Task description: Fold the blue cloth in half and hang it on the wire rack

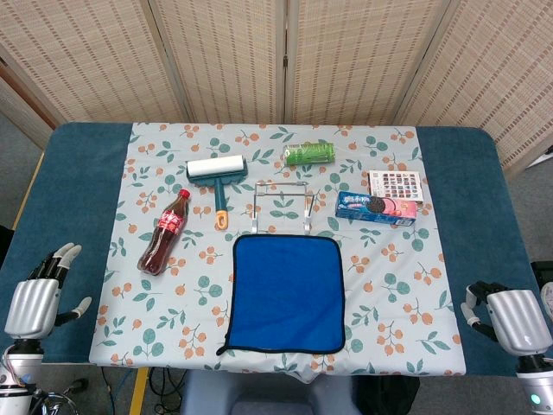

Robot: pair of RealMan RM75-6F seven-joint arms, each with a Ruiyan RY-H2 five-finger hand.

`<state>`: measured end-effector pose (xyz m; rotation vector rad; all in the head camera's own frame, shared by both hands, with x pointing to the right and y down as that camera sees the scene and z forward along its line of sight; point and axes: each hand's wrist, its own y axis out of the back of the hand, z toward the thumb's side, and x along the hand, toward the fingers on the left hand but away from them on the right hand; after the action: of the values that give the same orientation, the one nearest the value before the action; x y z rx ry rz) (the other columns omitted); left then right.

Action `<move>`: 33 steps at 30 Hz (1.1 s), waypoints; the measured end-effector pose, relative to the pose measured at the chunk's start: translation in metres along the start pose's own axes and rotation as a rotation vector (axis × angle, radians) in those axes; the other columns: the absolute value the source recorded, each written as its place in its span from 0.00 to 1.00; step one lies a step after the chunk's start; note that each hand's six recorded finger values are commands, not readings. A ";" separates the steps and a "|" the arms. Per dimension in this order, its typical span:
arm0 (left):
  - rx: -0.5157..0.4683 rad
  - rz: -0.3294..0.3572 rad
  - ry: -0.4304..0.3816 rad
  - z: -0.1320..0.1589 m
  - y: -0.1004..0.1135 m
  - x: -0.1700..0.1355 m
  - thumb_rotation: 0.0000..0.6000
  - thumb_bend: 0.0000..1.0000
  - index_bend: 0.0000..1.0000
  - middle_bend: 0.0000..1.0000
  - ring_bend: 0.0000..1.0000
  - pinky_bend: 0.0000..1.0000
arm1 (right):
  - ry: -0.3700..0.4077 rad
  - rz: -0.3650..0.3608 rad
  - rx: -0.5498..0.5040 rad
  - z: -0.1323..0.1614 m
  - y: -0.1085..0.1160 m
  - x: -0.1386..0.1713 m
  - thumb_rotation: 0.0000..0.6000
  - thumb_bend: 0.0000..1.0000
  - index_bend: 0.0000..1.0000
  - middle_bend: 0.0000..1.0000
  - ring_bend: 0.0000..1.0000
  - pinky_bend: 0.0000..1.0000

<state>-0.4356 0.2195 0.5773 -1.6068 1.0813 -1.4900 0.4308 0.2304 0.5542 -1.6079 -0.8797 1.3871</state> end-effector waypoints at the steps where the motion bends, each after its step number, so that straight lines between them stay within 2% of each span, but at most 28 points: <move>1: -0.001 0.001 0.000 0.000 0.000 0.000 1.00 0.20 0.10 0.11 0.13 0.29 | 0.001 -0.002 -0.001 0.000 0.000 0.000 1.00 0.39 0.52 0.60 0.62 0.82; 11: 0.003 -0.003 -0.040 0.007 0.001 0.002 1.00 0.20 0.11 0.12 0.14 0.29 | 0.017 -0.025 -0.004 0.002 0.005 -0.002 1.00 0.39 0.52 0.60 0.62 0.82; 14: 0.000 -0.005 -0.066 0.010 0.001 0.003 1.00 0.20 0.13 0.17 0.18 0.29 | 0.025 -0.028 -0.004 0.004 0.006 -0.002 1.00 0.39 0.52 0.60 0.62 0.82; 17: -0.005 -0.017 -0.108 0.017 -0.001 0.005 1.00 0.20 0.16 0.26 0.25 0.30 | 0.041 -0.030 -0.001 0.008 0.007 -0.004 1.00 0.39 0.52 0.60 0.62 0.82; 24: -0.011 -0.060 -0.274 0.044 -0.012 0.011 1.00 0.21 0.25 0.53 0.47 0.51 | 0.107 -0.031 0.006 0.023 0.010 -0.010 1.00 0.39 0.52 0.60 0.62 0.82; 30: -0.020 -0.106 -0.446 0.081 -0.030 0.014 1.00 0.21 0.29 0.67 0.57 0.68 | 0.189 -0.009 0.011 0.043 0.005 -0.014 1.00 0.39 0.52 0.61 0.63 0.82; 33: -0.011 -0.139 -0.542 0.102 -0.041 0.012 1.00 0.20 0.31 0.74 0.62 0.77 | 0.235 0.016 0.017 0.055 -0.001 -0.016 1.00 0.39 0.52 0.65 0.69 0.83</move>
<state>-0.3289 0.2199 0.6082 -1.9696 0.6818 -1.0299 0.3740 0.2236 0.5583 -1.7263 -0.7153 1.1838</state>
